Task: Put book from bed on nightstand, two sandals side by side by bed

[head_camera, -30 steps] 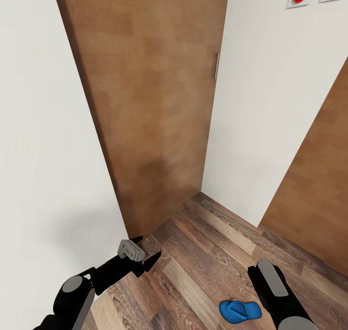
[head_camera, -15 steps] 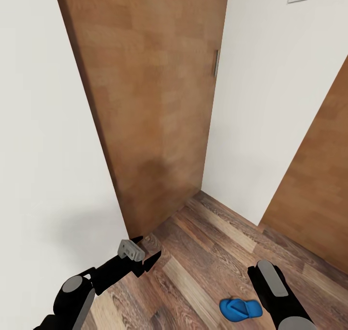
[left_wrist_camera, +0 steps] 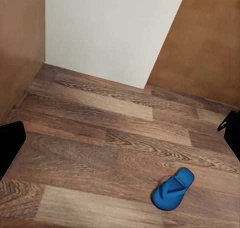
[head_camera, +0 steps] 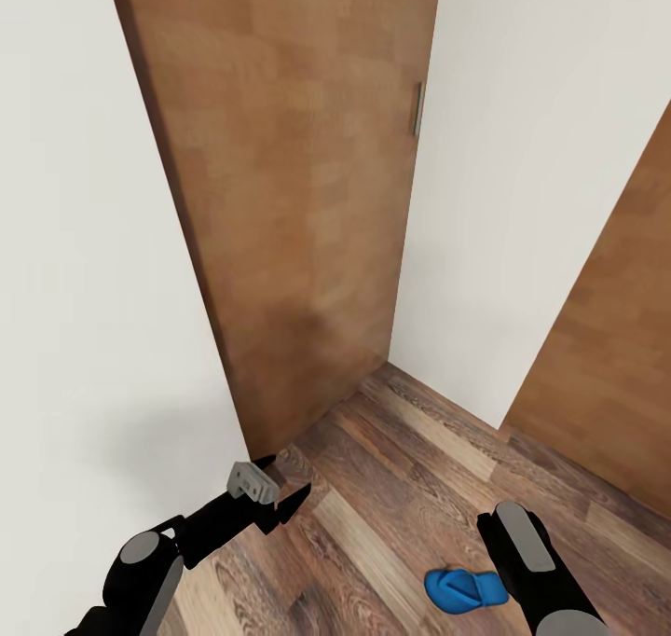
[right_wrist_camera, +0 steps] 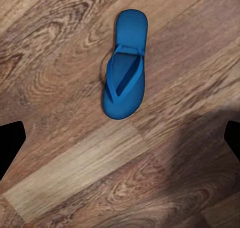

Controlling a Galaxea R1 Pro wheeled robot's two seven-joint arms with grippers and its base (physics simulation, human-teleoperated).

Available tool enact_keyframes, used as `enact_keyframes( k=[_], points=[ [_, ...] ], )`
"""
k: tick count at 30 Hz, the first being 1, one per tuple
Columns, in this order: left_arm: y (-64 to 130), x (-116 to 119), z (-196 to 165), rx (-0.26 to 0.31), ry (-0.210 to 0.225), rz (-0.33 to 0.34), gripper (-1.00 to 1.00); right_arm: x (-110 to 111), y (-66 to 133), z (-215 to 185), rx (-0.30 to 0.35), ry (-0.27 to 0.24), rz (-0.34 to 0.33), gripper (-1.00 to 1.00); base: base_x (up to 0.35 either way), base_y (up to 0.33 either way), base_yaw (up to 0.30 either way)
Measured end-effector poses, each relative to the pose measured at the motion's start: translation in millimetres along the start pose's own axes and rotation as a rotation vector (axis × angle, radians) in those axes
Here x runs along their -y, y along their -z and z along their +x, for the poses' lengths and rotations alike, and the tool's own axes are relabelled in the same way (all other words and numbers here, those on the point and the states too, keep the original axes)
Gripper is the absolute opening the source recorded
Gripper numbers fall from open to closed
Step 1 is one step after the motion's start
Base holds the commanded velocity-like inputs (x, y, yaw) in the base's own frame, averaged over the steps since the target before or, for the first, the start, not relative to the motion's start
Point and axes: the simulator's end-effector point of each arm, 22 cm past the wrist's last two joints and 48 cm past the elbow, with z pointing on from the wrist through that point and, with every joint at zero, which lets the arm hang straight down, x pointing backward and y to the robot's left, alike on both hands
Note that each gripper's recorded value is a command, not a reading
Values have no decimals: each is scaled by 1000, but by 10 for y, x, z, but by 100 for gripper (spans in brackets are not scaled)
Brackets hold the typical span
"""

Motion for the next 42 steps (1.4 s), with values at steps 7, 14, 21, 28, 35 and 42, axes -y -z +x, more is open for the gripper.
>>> enact_keyframes(
  k=[7,14,21,28,35,42],
  points=[
    [-24,-12,154,0,0,1,100,47,-143,44,0,1,-1,100,0,0,0],
    [-50,-21,310,1,0,2,100,97,-286,86,0,1,-1,100,0,0,0],
    [-77,-29,473,0,1,3,100,149,-432,129,0,1,-1,100,0,0,0],
    [-99,-40,634,0,1,3,100,202,-578,172,0,1,-1,100,0,0,0],
    [-118,-53,795,0,1,3,100,259,-724,216,0,1,-1,100,0,0,0],
    [-148,-73,944,-9,9,4,100,323,-857,259,-1,5,9,100,0,0,0]
  ],
)
